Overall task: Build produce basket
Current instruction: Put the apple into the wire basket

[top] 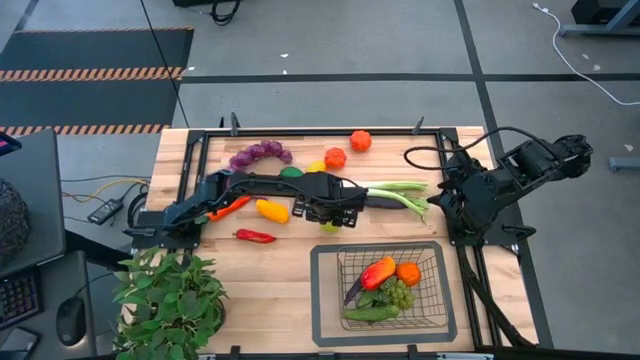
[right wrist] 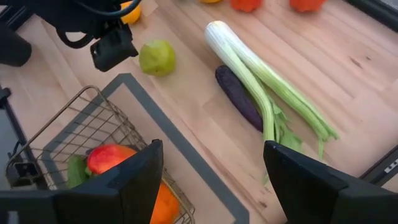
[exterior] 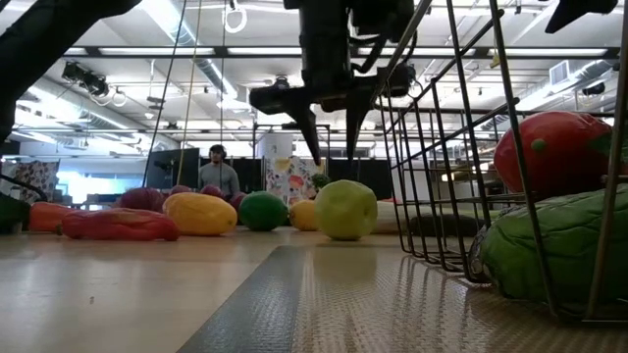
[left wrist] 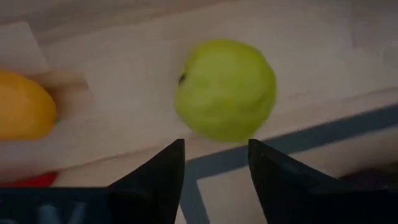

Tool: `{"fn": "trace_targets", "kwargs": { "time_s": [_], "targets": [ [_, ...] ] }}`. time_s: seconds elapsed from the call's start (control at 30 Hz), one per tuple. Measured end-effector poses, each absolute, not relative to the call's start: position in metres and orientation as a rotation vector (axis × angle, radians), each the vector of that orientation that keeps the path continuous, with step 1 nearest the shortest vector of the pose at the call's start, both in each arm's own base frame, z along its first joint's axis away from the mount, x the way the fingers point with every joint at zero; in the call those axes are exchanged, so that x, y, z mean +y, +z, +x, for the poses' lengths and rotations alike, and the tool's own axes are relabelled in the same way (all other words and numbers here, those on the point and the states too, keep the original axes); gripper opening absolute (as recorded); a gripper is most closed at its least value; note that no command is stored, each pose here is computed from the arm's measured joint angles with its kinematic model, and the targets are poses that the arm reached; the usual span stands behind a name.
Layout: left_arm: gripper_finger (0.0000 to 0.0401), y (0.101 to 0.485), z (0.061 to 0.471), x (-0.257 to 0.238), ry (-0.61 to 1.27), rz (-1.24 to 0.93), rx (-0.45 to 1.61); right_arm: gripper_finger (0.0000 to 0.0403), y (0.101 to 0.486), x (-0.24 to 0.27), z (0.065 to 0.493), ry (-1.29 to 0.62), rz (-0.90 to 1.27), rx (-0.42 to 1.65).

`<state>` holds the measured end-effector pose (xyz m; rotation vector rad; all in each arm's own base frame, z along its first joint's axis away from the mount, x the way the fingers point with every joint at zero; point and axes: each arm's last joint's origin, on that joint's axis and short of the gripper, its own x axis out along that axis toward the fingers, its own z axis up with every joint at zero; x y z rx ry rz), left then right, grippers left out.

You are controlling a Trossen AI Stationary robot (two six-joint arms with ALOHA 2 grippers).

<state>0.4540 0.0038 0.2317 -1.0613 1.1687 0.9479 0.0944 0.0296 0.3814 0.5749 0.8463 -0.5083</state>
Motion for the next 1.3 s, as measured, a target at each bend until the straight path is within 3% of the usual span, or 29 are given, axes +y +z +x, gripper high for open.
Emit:
{"fn": "trace_targets", "kwargs": {
  "time_s": [0.2, 0.57, 0.73, 1.3],
  "targets": [
    [0.0194, 0.232, 0.459, -0.001, 0.841, -0.991, 1.169, 0.0281, 0.382, 0.028, 0.089, -0.498, 0.585, 0.848],
    [0.0342, 0.233, 0.460, 0.017, 0.705, -0.825, 1.206, 0.0281, 0.381, 0.025, 0.085, -0.554, 0.621, 0.840],
    [0.0382, 0.232, 0.458, 0.022, 0.712, -0.728, 1.223, 0.0281, 0.382, 0.024, 0.085, -0.602, 0.638, 0.798],
    [0.0400, 0.193, 0.473, 0.018, 0.728, -0.790, 1.243, 0.0281, 0.381, 0.024, 0.085, -0.591, 0.625, 0.810]
  ]
}}
